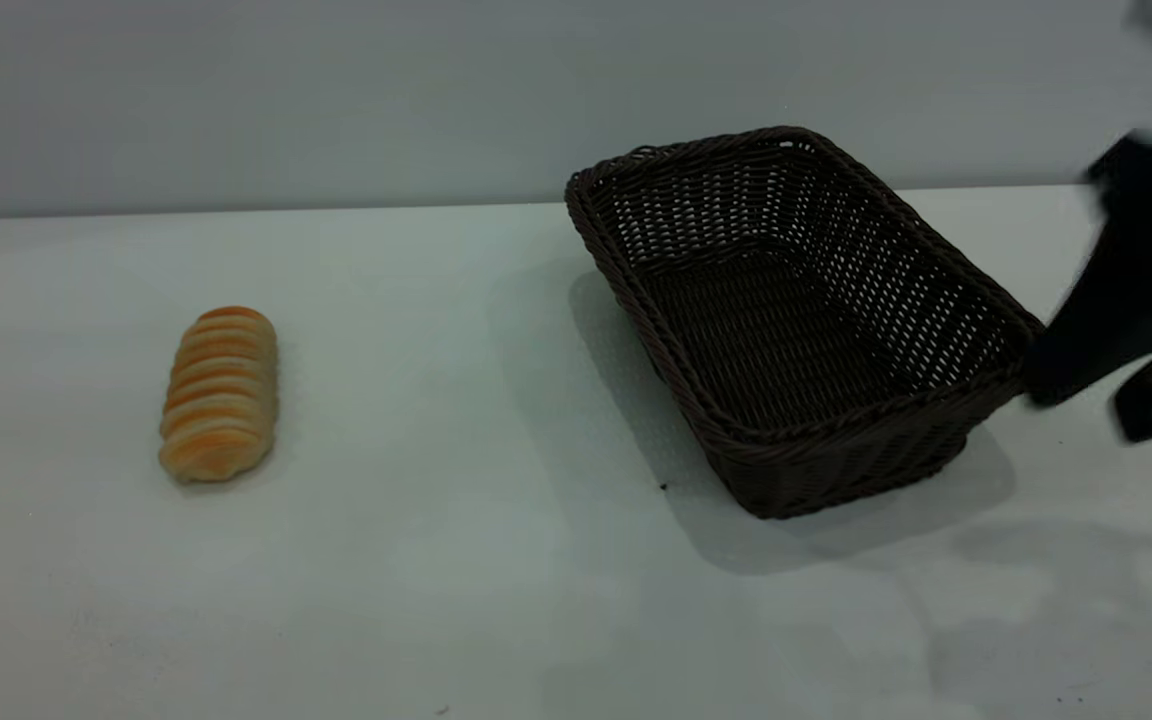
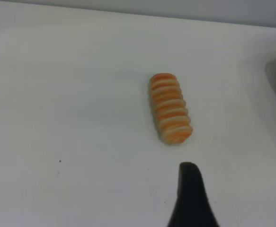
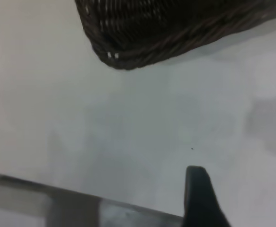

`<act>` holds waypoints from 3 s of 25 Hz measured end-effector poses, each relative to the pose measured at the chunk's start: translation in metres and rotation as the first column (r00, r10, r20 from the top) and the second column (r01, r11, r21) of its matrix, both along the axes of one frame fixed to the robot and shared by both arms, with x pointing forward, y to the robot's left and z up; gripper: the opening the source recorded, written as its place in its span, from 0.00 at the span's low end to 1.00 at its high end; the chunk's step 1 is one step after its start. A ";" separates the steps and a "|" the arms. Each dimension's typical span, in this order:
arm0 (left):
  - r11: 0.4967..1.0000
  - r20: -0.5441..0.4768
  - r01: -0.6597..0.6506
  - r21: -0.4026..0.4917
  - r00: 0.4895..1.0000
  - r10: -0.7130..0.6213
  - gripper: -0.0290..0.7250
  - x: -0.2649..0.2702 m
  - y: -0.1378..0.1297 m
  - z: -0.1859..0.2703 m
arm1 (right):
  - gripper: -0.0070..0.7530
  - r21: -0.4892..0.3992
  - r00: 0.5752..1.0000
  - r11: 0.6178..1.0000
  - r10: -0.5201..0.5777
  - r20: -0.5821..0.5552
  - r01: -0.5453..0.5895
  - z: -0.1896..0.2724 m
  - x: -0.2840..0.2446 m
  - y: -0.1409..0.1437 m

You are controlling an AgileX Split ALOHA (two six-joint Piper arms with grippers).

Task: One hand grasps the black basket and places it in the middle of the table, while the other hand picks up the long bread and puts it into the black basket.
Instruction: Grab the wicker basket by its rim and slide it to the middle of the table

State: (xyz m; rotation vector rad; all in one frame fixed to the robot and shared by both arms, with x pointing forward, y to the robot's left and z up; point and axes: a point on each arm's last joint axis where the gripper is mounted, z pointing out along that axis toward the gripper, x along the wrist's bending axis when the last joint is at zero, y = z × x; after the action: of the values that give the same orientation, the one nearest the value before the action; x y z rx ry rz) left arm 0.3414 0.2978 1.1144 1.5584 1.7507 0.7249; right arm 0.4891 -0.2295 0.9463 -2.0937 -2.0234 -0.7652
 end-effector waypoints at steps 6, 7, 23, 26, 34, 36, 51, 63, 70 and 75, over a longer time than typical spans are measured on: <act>1.000 -0.008 0.000 0.000 1.000 0.000 0.76 0.000 0.000 -0.001 | 0.63 -0.087 0.996 0.995 0.046 -0.071 -0.052 -0.018 0.027 0.022; 1.000 -0.009 0.000 0.000 1.000 0.000 0.76 0.000 0.000 -0.001 | 0.63 -0.106 0.996 0.994 0.026 -0.083 -0.034 -0.020 0.032 0.021; 1.000 -0.019 0.000 0.001 1.000 0.000 0.76 -0.001 0.000 -0.001 | 0.61 -0.117 0.941 0.949 -0.308 -0.143 0.293 -0.046 0.075 0.023; 1.000 -0.024 0.000 0.002 1.000 0.000 0.76 -0.001 0.000 -0.002 | 0.61 -0.113 0.914 0.925 -0.376 -0.154 0.362 -0.054 0.078 0.023; 1.000 -0.028 0.000 0.002 1.000 0.000 0.76 -0.001 0.000 -0.002 | 0.61 -0.067 0.855 0.876 -0.482 -0.191 0.478 -0.065 0.084 0.025; 1.000 -0.028 0.000 0.002 1.000 0.000 0.75 -0.001 0.000 -0.002 | 0.61 -0.059 0.846 0.867 -0.495 -0.198 0.494 -0.066 0.085 0.026; 1.000 -0.028 -0.001 0.006 1.000 0.001 0.75 -0.001 0.000 -0.002 | 0.61 -0.002 0.780 0.805 -0.576 -0.244 0.593 -0.068 0.089 0.029; 1.000 -0.028 -0.001 0.008 1.000 0.002 0.75 -0.001 0.001 -0.002 | 0.61 0.023 0.732 0.749 -0.639 -0.237 0.662 -0.074 0.095 0.028; 1.000 -0.029 -0.001 0.008 1.000 0.002 0.75 -0.001 0.001 -0.002 | 0.61 0.004 0.676 0.698 -0.693 -0.250 0.716 -0.097 0.098 0.026; 1.000 -0.029 -0.001 0.008 1.000 0.002 0.75 -0.001 0.001 -0.002 | 0.56 -0.019 0.662 0.686 -0.709 -0.241 0.728 -0.112 0.099 0.024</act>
State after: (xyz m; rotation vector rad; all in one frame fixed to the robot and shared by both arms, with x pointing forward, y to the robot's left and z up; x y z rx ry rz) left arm 0.3400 0.2983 1.1123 1.5802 1.7721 0.7137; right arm 0.5881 -0.2053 0.8347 -2.7870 -0.9645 -0.6142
